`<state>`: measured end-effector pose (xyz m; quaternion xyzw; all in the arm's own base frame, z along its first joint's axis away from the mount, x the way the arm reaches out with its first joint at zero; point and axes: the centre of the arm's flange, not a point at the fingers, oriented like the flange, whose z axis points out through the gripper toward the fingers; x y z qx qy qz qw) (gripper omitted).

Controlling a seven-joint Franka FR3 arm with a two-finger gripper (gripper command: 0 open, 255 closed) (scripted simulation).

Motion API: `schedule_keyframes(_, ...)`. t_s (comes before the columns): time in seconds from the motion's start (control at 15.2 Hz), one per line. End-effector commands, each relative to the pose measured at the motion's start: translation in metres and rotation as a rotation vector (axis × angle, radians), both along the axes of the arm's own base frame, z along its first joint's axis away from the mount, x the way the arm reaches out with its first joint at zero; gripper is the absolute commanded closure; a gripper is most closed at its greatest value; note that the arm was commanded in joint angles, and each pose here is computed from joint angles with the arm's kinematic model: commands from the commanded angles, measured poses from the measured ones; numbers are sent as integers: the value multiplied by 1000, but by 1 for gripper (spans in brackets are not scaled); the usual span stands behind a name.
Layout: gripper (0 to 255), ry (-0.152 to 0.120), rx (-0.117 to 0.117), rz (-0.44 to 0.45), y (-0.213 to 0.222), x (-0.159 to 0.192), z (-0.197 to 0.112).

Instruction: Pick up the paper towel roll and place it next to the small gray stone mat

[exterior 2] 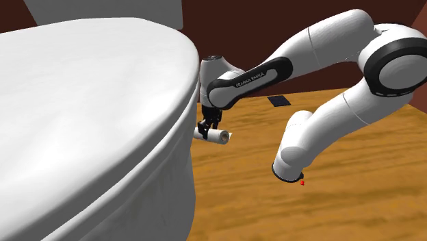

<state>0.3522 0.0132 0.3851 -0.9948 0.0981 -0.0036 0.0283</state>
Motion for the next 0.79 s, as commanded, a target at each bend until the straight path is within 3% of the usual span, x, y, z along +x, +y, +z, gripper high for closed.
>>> schedule_keyframes(0.0,255,1,0,0,1,-1,11)
schedule_keyframes(0.73,255,1,0,0,1,-1,69)
